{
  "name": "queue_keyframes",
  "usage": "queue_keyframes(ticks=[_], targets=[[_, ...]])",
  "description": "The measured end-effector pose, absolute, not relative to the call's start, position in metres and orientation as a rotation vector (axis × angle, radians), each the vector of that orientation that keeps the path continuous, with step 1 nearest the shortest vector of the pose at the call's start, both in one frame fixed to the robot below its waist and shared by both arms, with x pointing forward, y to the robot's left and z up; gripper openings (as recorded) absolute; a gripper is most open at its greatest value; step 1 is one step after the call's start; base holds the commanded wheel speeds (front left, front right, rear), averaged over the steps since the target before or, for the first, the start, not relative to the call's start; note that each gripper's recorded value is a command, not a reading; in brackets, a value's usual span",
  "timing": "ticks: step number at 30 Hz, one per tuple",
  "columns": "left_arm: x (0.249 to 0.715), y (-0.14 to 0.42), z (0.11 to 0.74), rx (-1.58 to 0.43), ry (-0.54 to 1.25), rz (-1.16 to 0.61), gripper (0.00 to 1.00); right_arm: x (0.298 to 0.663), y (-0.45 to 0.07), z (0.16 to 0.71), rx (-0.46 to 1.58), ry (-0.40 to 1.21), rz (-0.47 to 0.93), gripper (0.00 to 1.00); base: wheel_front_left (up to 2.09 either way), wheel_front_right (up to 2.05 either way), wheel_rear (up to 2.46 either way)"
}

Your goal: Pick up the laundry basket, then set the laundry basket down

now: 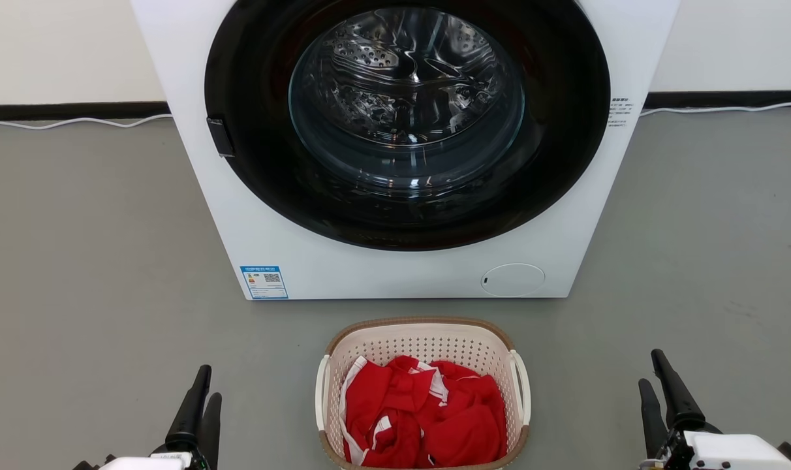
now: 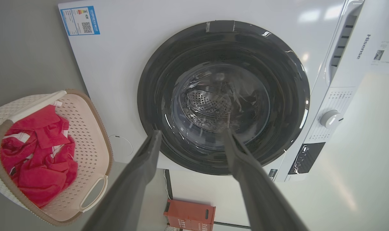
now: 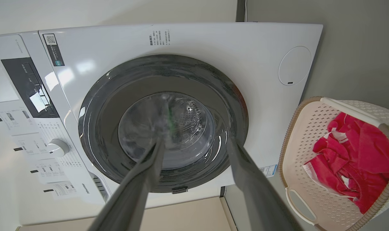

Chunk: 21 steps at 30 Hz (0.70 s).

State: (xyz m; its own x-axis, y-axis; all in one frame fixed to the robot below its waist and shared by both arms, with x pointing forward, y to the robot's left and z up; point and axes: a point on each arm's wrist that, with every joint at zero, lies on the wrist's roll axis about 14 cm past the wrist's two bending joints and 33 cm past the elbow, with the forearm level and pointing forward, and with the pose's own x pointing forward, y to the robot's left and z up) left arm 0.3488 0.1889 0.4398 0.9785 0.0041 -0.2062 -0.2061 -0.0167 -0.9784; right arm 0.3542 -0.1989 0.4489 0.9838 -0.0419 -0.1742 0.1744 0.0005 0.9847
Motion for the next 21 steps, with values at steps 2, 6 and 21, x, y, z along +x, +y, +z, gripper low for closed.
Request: queue_keyframes(ticks=[2,6,21], targets=[[0.3489,0.1894,0.4405,-1.578,0.153,0.170,1.00,0.3546,-0.1983,0.4500,1.546,0.103,-0.167,1.00,0.00,0.00,0.00],[0.3492,0.1907,0.4426,-1.557,0.145,0.168,1.00,0.3531,-0.1972,0.4500,1.503,0.107,-0.164,1.00,0.00,0.00,0.00],[0.3478,0.1958,0.4446,-1.436,0.133,0.170,1.00,0.3550,-0.1925,0.4573,1.302,0.106,-0.129,1.00,0.00,0.00,0.00]])
